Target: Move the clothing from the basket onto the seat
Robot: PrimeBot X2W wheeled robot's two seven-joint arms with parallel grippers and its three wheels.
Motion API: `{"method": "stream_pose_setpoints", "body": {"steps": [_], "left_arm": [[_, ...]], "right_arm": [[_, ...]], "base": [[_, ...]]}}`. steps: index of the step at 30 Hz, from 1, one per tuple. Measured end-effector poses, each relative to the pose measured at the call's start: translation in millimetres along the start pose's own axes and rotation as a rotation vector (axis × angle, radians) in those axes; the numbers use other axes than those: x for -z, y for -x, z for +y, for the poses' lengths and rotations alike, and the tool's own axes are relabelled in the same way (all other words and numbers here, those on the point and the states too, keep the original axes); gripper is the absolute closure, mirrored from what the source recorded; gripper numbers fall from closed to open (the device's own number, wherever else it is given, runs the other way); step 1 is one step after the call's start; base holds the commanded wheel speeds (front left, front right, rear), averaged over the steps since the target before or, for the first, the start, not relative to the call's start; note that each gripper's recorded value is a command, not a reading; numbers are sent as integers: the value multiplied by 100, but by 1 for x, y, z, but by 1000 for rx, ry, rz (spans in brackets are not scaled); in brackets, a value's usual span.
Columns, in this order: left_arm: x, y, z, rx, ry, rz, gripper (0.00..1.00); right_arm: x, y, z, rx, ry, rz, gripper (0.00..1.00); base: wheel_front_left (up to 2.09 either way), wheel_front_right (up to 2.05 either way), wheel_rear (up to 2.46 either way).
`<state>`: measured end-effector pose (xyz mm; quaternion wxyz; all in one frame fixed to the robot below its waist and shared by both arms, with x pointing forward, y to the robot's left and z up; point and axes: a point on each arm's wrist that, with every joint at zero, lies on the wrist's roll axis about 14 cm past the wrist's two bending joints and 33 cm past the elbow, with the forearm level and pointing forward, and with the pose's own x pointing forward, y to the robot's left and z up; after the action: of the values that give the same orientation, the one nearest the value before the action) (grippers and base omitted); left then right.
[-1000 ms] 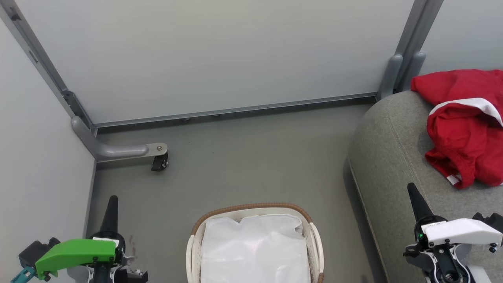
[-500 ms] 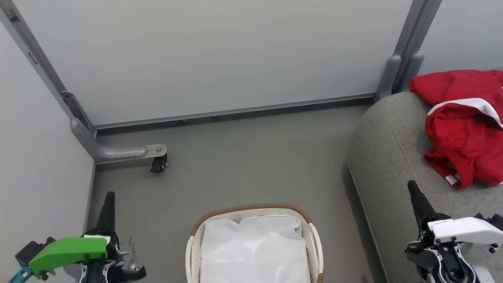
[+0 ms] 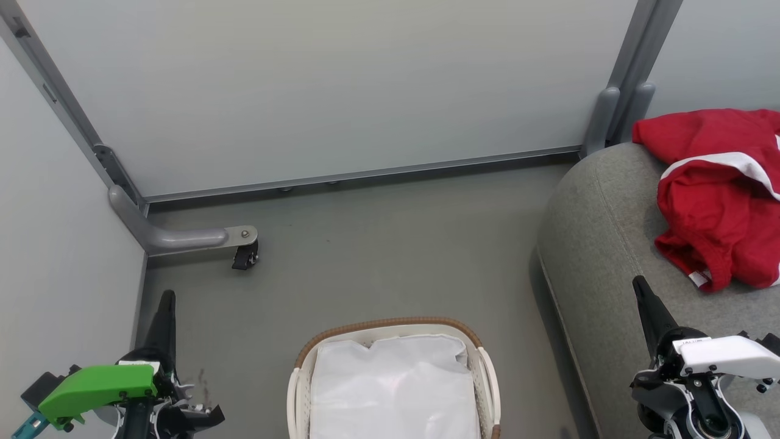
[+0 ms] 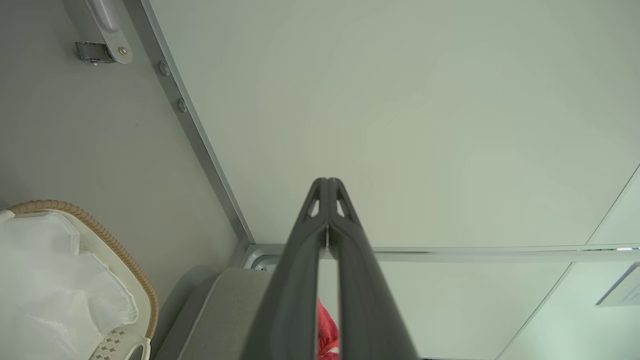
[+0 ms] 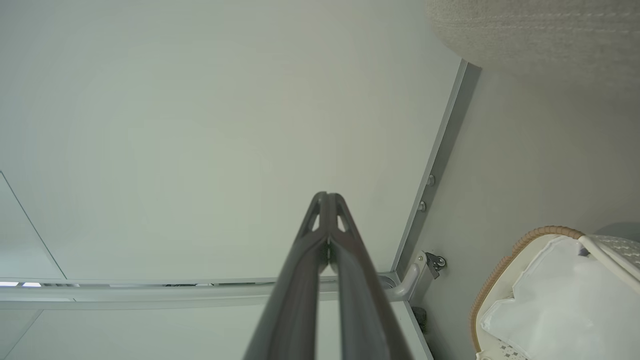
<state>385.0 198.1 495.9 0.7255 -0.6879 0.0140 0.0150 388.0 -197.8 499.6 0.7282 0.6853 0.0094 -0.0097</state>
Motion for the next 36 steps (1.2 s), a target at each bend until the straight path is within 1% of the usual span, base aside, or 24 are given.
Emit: {"method": "stream_pose_setpoints", "body": {"steps": [10, 36], "left_arm": [[-2, -2, -7, 26, 58, 1, 100], [-2, -2, -8, 29, 59, 1, 100]], "right_arm": [[-1, 0, 4, -17, -65, 2, 100], [-1, 0, 5, -18, -66, 2, 100]], "base": [[0, 0, 0], [0, 0, 0]]}}
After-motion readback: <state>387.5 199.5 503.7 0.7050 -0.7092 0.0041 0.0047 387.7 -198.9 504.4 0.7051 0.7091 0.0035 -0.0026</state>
